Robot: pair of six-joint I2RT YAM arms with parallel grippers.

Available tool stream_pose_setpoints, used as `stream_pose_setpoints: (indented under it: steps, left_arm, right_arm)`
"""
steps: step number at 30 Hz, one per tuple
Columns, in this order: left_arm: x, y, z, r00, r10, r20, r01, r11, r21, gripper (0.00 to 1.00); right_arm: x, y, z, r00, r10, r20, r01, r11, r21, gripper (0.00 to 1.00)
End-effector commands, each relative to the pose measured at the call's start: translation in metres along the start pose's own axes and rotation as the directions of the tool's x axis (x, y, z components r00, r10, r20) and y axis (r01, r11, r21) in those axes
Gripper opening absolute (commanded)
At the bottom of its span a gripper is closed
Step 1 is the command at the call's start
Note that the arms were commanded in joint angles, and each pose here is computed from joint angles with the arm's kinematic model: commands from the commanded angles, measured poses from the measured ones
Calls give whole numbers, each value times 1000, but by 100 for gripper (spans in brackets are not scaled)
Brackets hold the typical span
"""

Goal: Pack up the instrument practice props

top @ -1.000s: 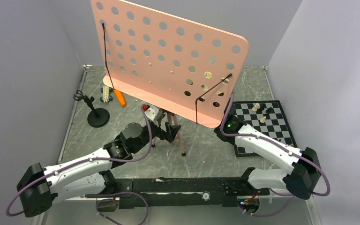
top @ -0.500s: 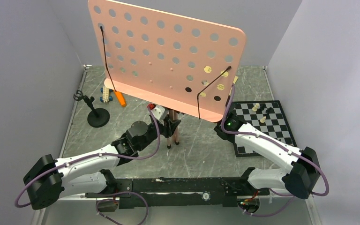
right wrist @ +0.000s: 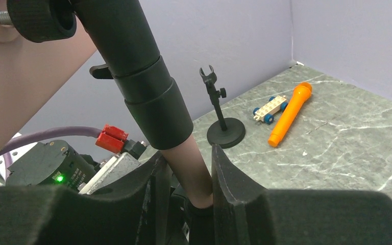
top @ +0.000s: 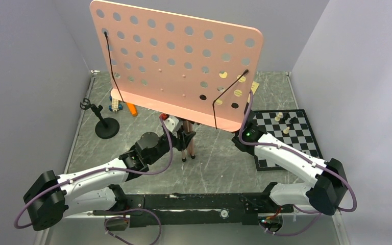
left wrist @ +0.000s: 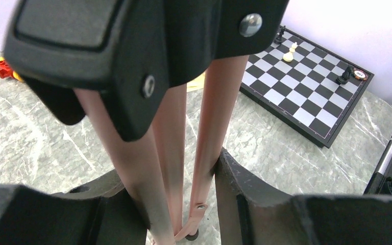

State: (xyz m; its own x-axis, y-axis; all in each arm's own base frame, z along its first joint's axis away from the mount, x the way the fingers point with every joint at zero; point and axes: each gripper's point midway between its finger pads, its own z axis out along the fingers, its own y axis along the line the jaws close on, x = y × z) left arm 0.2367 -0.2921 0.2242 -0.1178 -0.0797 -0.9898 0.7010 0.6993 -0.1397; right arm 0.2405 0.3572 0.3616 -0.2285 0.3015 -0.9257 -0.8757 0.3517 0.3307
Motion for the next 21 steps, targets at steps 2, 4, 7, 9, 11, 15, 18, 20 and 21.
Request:
stream_pose_setpoints:
  steps: [2, 4, 7, 9, 11, 15, 18, 20, 21]
  left_arm:
    - [23, -13, -5, 998, 5, -70, 0, 997, 71, 0]
    - [25, -14, -4, 997, 4, -77, 2, 997, 76, 0]
    - [26, -14, -5, 996, 5, -86, 2, 997, 76, 0]
    - [27, -13, -5, 995, 6, -95, 0, 998, 69, 0]
    - [27, -11, -6, 995, 4, -104, 2, 998, 56, 0]
    - [16, -4, -8, 992, -21, -127, 21, 1000, -6, 0]
    - [2, -1, -13, 991, -14, -133, 10, 1000, -27, 0]
    - [-7, 0, -17, 992, -20, -123, 16, 999, -40, 0]
    - [-12, 0, -20, 993, -25, -113, 20, 999, -43, 0]
  right_arm:
    - [6, 0, 5, 997, 79, -21, -79, 997, 16, 30]
    - [1, -1, 6, 997, 73, 1, -73, 997, 16, 36]
    - [-6, 1, 8, 998, 61, 25, -61, 998, 1, 37]
    - [-9, 4, 10, 998, 50, 30, -49, 999, -15, 13]
    - [-9, 3, 13, 998, 54, 21, -54, 998, -10, 0]
    - [-10, 1, 19, 996, 83, -25, -83, 996, 14, 0]
    - [-19, 3, 21, 993, 115, -24, -115, 993, 6, 0]
    - [-26, 5, 22, 989, 145, -17, -145, 989, 0, 0]
    - [-29, 5, 22, 986, 166, -15, -166, 986, -5, 0]
